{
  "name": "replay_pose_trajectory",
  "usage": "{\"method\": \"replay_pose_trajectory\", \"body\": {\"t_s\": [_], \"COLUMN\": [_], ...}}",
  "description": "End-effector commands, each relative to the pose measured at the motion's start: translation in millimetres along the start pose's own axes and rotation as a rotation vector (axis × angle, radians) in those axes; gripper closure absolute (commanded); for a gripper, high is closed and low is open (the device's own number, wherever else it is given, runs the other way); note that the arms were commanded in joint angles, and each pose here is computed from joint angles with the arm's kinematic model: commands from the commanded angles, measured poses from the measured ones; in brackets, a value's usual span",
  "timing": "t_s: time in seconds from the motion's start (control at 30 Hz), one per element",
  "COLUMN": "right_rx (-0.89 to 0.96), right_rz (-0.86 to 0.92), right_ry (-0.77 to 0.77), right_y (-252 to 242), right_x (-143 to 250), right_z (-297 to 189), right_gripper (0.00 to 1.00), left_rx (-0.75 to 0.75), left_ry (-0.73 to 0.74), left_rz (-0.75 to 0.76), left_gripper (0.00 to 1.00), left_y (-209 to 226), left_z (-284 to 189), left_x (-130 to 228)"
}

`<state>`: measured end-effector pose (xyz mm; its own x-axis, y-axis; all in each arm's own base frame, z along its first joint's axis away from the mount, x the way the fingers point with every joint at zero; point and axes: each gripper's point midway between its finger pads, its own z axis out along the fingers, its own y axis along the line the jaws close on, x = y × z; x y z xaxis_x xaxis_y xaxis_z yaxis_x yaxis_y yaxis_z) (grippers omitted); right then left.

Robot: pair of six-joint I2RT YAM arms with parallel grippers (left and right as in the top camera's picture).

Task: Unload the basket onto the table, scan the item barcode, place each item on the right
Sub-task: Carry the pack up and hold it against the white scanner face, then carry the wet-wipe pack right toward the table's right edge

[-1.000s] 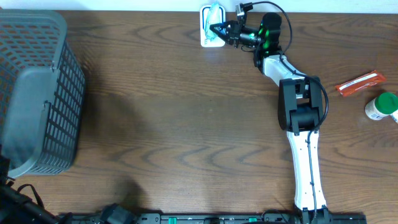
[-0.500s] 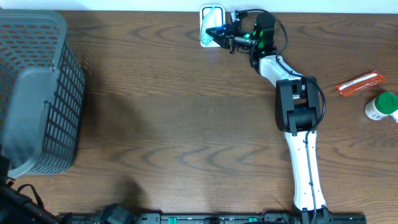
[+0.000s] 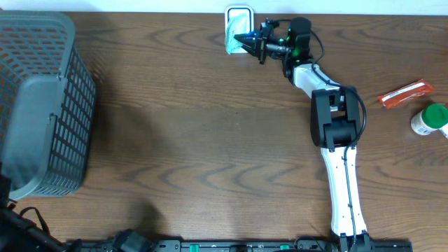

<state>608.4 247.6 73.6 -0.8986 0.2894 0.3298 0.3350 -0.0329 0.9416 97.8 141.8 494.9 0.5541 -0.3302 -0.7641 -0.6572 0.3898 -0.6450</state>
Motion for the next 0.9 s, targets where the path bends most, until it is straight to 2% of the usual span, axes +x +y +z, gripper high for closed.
{"method": "replay_pose_trajectory", "body": {"t_s": [0.0,0.43,0.87], "right_rx": [0.018,0.02,-0.006], "right_rz": [0.211,0.289,0.214], "right_ry": [-0.131,-0.136,-0.111], "right_y": [-40.7,-43.0,-15.5], "right_x": [-39.1,-45.6,-37.2], "right_z": [-20.1,-34.4,-34.5], "right_gripper": [0.99,0.99,0.99], "left_rx": [-0.055,-0.055,-0.055], "left_ry": [-0.002,-0.002,-0.002], "left_rz": [-0.002,-0.002,-0.002], "left_gripper": [0.15,0.15,0.15], "left_y": [11.1,11.0,11.0], "left_z": [-0.2,-0.2,-0.2], "left_x": [-2.0,-2.0,-2.0]}}
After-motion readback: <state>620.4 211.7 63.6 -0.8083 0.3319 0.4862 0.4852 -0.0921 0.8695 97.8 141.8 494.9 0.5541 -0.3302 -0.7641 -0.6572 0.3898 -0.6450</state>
